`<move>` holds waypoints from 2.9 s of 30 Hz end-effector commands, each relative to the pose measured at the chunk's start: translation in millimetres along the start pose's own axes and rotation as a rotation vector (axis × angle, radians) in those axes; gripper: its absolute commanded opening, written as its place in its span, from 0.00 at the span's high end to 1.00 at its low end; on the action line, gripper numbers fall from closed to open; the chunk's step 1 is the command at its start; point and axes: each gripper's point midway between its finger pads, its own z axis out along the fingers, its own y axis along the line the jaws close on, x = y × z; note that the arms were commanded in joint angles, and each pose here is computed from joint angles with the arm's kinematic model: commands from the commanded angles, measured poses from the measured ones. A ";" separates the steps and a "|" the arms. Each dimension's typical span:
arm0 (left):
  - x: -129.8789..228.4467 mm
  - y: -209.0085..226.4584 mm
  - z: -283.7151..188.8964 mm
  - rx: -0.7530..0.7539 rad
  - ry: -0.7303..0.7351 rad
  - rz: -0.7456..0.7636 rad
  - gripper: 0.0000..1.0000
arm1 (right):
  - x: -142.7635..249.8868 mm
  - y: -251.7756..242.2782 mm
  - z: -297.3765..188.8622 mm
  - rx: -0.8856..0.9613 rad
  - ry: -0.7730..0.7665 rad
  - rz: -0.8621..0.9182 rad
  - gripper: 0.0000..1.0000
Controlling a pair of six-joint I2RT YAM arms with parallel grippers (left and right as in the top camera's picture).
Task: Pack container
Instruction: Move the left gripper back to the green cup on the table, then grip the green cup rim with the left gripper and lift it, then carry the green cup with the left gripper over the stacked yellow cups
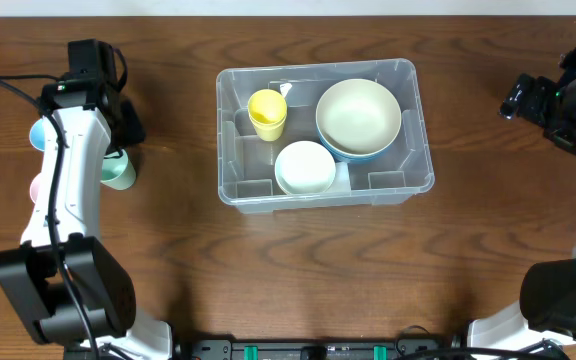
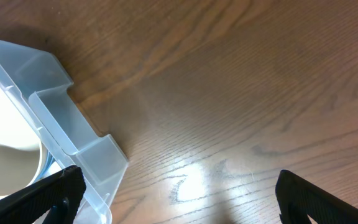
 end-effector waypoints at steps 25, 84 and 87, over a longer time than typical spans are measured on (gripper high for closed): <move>38.4 -3.4 73.4 -0.075 0.215 0.027 0.65 | -2.3 0.4 -5.2 -0.005 -0.016 0.012 0.01; 18.6 -85.1 -134.9 0.412 -0.268 0.195 0.94 | -2.3 0.4 -5.2 -0.005 -0.016 0.012 0.01; 31.7 -121.4 -157.7 0.493 -0.327 0.347 0.94 | -2.3 0.4 -5.2 -0.005 -0.016 0.012 0.01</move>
